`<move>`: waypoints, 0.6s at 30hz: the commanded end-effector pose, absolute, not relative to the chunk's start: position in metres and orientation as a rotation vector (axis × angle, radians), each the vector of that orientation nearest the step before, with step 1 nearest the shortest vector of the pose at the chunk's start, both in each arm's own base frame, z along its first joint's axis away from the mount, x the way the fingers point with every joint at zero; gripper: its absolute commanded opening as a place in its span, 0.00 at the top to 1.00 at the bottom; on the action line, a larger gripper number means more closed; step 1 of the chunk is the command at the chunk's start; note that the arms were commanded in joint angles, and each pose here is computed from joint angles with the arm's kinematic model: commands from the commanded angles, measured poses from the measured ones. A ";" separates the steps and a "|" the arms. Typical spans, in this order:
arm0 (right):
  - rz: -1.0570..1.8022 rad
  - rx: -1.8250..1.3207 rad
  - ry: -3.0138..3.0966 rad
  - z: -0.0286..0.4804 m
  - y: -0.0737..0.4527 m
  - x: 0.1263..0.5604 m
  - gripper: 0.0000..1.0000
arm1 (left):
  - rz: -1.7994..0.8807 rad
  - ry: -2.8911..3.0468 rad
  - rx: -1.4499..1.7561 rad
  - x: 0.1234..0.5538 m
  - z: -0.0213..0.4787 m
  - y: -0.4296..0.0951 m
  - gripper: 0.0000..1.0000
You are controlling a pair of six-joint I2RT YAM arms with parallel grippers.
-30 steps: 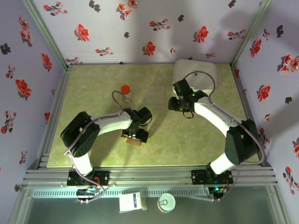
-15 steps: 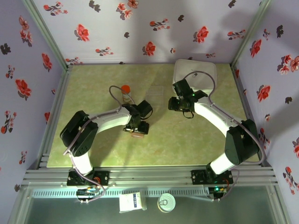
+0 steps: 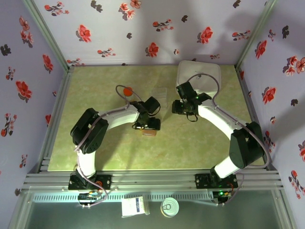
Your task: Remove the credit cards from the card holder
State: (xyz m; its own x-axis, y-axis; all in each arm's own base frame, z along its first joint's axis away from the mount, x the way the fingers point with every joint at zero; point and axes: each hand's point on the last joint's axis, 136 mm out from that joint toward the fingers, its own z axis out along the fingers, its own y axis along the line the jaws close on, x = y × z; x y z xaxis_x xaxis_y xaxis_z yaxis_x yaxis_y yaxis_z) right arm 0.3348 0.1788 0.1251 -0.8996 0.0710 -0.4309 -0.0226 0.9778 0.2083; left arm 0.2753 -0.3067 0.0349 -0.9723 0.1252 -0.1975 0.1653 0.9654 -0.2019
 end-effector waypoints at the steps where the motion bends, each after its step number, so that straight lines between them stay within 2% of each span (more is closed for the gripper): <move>1: 0.280 0.020 2.698 0.120 0.178 0.328 0.49 | -0.496 2.910 0.183 0.270 0.054 -0.323 0.16; 3: 0.286 0.021 2.695 0.121 0.178 0.329 0.49 | -0.550 2.903 0.177 0.268 0.059 -0.326 0.18; 9: 0.301 0.026 2.695 0.124 0.181 0.327 0.49 | -0.575 2.887 0.165 0.265 0.064 -0.325 0.31; 18: 0.389 0.032 2.753 0.116 0.202 0.314 0.53 | -0.594 2.828 0.058 0.275 0.076 -0.301 0.37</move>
State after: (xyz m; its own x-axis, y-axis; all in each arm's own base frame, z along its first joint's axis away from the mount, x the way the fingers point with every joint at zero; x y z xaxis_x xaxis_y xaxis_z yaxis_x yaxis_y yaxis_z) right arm 0.3269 0.1920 0.1241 -0.9111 0.0677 -0.4065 -0.0379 0.9685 0.2462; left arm 0.2656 -0.3105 0.0598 -0.9749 0.0500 -0.2170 0.1266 0.9262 -0.3551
